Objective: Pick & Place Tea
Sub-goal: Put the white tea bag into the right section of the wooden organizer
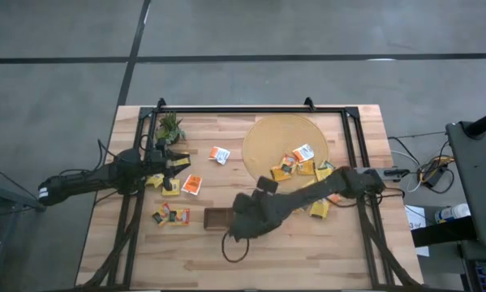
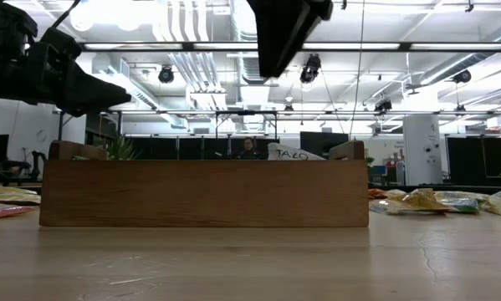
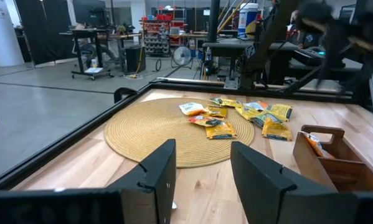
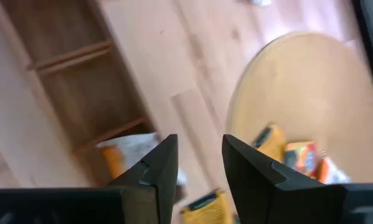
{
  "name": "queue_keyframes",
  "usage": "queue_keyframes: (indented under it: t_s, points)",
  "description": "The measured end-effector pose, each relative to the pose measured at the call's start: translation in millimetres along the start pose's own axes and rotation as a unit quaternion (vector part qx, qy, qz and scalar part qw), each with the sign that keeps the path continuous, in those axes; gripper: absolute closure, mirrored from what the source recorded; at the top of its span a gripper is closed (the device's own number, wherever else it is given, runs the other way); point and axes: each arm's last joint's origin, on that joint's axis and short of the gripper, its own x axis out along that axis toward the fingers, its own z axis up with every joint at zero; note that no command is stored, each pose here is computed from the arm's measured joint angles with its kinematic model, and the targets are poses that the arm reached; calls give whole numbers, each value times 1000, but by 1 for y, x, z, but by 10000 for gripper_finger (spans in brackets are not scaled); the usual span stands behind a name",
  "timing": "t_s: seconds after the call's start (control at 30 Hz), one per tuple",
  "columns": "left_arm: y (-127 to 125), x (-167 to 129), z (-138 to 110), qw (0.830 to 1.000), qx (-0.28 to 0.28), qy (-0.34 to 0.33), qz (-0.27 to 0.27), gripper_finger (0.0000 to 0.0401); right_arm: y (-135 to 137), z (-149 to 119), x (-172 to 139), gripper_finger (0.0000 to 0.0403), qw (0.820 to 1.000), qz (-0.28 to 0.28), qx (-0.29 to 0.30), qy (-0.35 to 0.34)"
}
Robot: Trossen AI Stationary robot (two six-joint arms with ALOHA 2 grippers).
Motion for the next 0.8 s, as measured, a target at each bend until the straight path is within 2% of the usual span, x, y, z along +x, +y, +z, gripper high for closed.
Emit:
queue_keyframes:
  t_s: [0.17,0.33,0.47,0.8]
  points:
    - [0,0,0,1000,0,0,0,254,-27,14,-9,280,1000,10,5,-12]
    - [0,0,0,1000,0,0,0,254,-36,27,-15,280,995,99,4,-9]
    - [0,0,0,1000,0,0,0,254,-36,29,-17,280,991,132,-9,-10]
    - [0,0,0,1000,0,0,0,254,-36,10,3,280,994,102,-38,33]
